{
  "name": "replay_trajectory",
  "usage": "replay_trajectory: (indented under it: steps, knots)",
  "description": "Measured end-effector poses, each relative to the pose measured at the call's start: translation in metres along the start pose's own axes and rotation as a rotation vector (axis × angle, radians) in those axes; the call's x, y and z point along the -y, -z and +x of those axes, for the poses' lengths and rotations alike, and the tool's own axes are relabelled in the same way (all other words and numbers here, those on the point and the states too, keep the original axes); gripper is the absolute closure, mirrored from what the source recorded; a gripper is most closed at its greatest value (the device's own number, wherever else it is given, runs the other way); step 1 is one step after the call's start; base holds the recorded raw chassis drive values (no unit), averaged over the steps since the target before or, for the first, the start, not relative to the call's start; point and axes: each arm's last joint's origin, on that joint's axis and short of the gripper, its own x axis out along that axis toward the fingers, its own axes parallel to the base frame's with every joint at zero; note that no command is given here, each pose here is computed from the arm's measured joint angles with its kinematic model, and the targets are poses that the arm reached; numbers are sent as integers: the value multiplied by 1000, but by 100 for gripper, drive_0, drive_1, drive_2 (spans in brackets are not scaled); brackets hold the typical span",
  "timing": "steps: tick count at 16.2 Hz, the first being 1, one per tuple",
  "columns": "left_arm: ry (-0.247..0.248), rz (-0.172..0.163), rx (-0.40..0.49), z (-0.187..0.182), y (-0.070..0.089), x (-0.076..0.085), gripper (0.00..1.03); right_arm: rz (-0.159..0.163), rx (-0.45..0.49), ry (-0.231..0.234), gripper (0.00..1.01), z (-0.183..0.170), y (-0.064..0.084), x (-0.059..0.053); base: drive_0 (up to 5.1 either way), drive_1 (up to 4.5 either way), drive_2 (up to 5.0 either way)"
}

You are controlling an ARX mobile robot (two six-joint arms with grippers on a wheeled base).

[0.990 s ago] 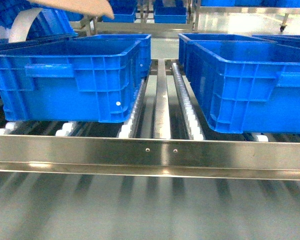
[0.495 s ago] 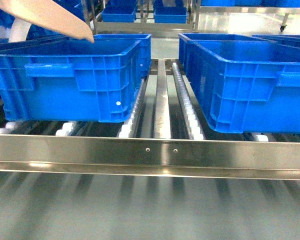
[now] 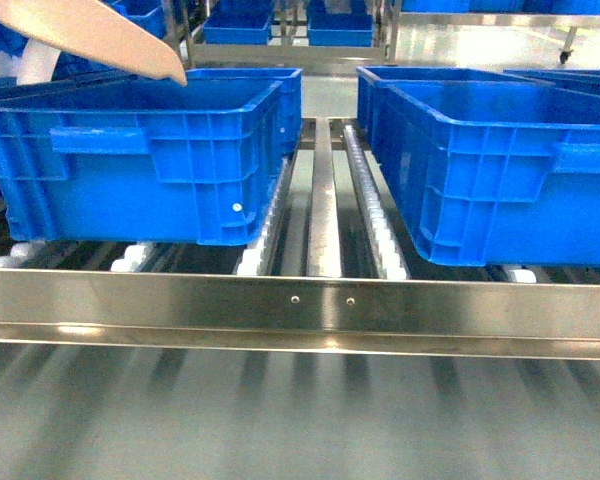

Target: Place part in tray to right shelf

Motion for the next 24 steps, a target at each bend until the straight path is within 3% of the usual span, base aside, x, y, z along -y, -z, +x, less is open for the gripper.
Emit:
replay_trajectory:
  steps: [2, 4, 5, 6, 7, 8, 9, 10, 11, 12, 14, 15, 17, 18, 19, 21, 23, 24]
  knots:
    - [63, -94, -32, -43, -16, 1, 90, 0, 0, 0, 3, 0, 0, 0, 0, 0, 0]
    - [173, -184, -45, -126, -41, 14, 90, 0, 0, 1, 3, 0, 0, 0, 0, 0, 0]
    - [229, -213, -58, -170, -44, 17, 90, 0, 0, 0, 3, 0, 0, 0, 0, 0, 0]
    - [254, -182, -160, -217, -33, 4, 90, 29, 22, -37, 7, 0, 0, 1, 0, 0, 0]
    - [280, 94, -386, -245, -19, -26, 90, 59, 35, -93, 18, 0, 3, 8, 0, 0, 0]
    - [269, 360, -505, -263, -9, -64, 90, 76, 39, -111, 29, -2, 8, 15, 0, 0, 0]
    - [226, 589, -547, -270, -6, -97, 90, 86, 42, -128, 40, -3, 10, 20, 0, 0, 0]
    - [257, 767, -509, -274, -13, -107, 90, 87, 36, -142, 53, -4, 15, 25, 0, 0, 0]
    - [341, 807, -447, -276, -24, -99, 90, 88, 35, -148, 64, -5, 17, 28, 0, 0, 0]
    - [395, 825, -398, -278, -33, -94, 90, 90, 40, -141, 77, -6, 20, 33, 0, 0, 0]
    - [362, 890, -443, -289, -34, -117, 90, 91, 43, -141, 100, -7, 22, 39, 0, 0, 0]
    - [339, 912, -467, -294, -35, -127, 90, 93, 44, -143, 99, -9, 24, 41, 0, 0, 0]
    - [386, 889, -422, -298, -44, -123, 90, 97, 51, -155, 99, -10, 31, 45, 0, 0, 0]
    - [396, 885, -422, -298, -51, -129, 90, 97, 57, -140, 99, -10, 32, 53, 0, 0, 0]
    - [354, 898, -425, -301, -53, -138, 90, 100, 60, -120, 99, -11, 32, 56, 0, 0, 0]
    - [371, 895, -444, -308, -53, -141, 90, 96, 7, -149, 99, -16, 38, 55, 0, 0, 0]
    - [381, 893, -421, -312, -54, -144, 90, 101, 69, -144, 99, -22, 32, 56, 0, 0, 0]
    - [376, 895, -426, -314, -55, -145, 90, 99, 40, -146, 99, -22, 37, 56, 0, 0, 0]
